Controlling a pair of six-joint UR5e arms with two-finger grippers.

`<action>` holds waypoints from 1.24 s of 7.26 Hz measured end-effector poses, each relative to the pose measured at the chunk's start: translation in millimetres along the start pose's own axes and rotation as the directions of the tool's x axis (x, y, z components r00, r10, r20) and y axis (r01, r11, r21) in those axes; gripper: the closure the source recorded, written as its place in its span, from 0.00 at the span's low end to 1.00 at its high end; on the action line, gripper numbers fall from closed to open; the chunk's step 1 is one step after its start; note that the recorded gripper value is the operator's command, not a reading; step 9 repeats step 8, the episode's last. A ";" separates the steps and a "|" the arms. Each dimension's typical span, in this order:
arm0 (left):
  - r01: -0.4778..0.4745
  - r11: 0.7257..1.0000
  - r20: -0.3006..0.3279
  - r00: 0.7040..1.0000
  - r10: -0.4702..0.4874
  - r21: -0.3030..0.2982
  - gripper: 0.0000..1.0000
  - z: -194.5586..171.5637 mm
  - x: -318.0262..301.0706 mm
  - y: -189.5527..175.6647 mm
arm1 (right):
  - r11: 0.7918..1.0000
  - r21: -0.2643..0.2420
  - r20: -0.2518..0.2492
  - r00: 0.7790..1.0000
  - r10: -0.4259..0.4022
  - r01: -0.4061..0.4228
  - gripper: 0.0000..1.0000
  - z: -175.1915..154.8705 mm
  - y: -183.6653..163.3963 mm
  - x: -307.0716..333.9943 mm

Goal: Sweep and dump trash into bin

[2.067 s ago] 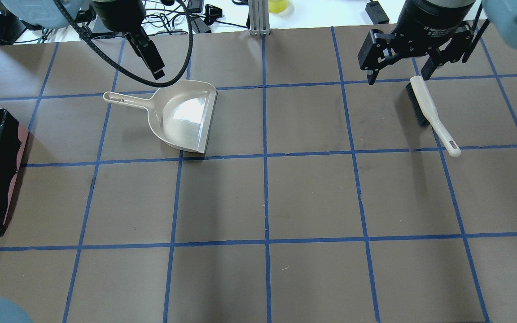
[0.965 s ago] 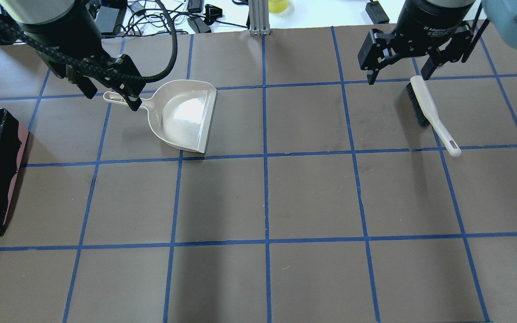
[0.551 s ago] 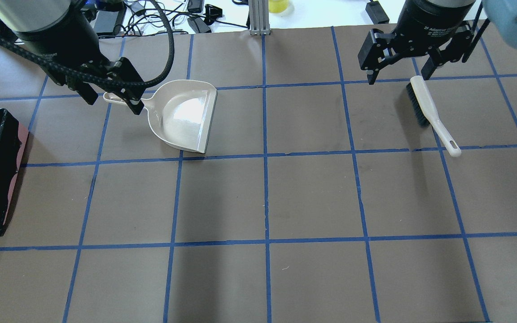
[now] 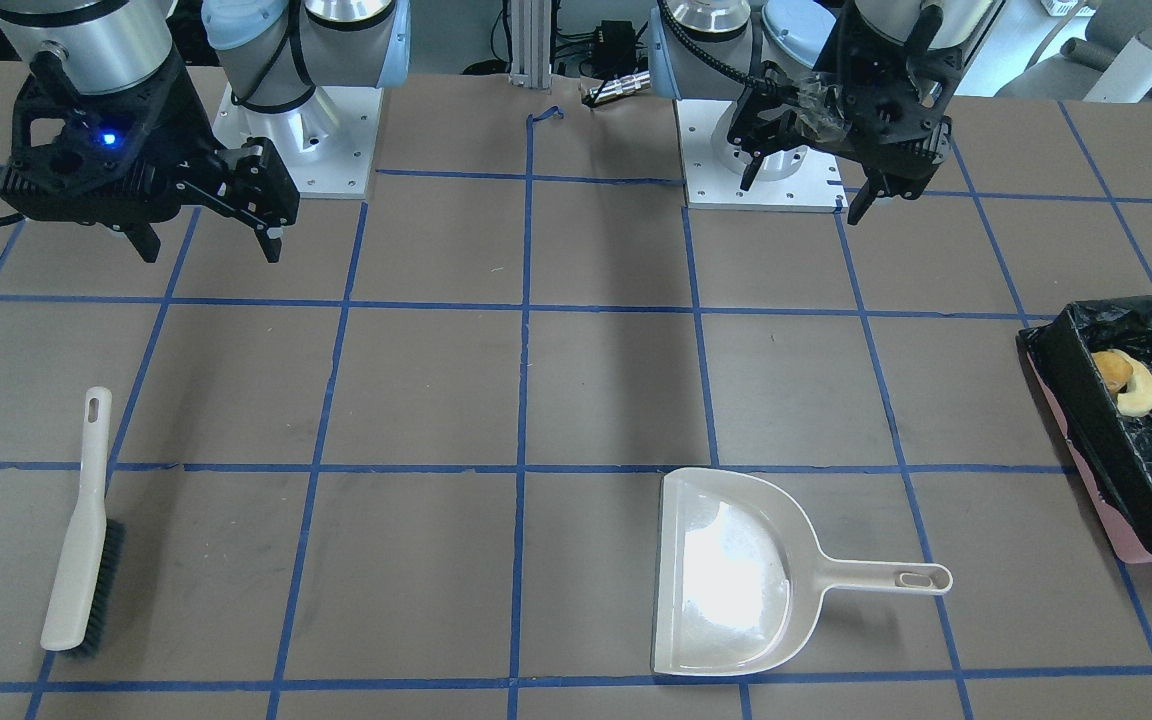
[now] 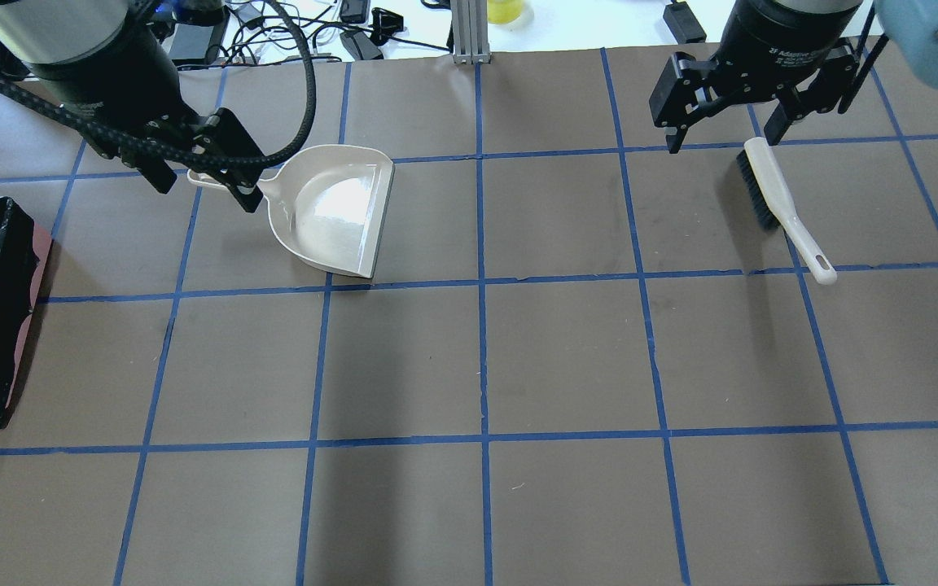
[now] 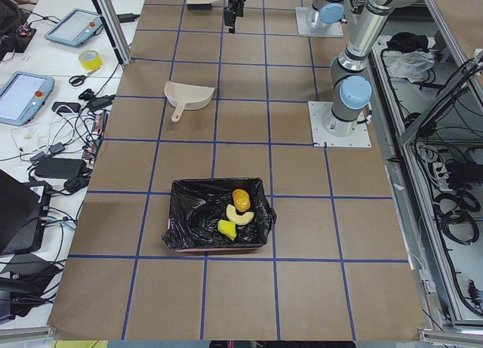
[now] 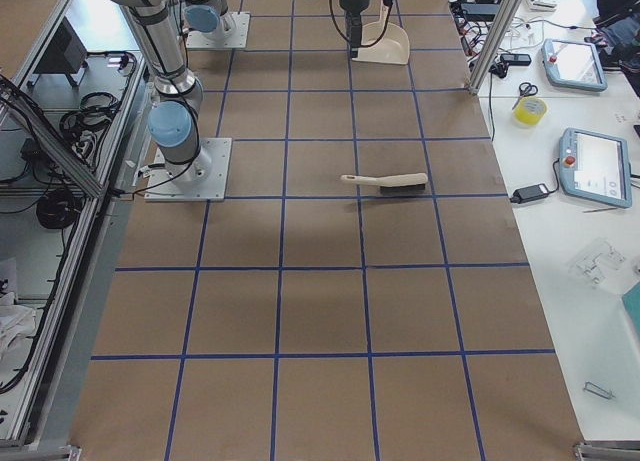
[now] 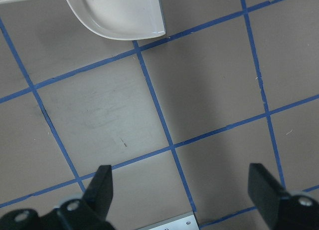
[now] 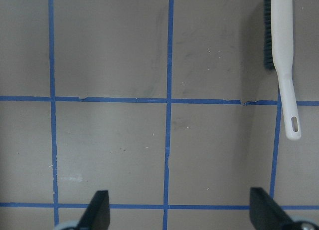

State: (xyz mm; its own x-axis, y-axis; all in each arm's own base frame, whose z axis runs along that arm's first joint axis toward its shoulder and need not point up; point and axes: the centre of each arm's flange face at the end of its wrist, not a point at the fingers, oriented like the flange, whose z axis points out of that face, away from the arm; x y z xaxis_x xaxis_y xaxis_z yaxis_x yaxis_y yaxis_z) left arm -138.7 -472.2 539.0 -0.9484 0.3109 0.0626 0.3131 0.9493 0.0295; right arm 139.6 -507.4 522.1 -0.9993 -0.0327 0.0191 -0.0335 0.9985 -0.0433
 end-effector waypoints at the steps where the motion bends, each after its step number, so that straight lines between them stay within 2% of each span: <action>1: 0.000 1.000 -0.001 1.000 0.000 -0.004 0.02 2.8 0.3 1.1 | 1.000 0.000 0.000 1.000 0.000 0.000 0.00 0.0 0.0 0.0; 9: 0.003 1.000 -0.001 1.000 -0.003 -0.004 0.00 2.8 1.7 4.5 | 1.000 0.001 0.003 1.000 0.003 -0.003 0.00 -0.1 -0.1 -0.3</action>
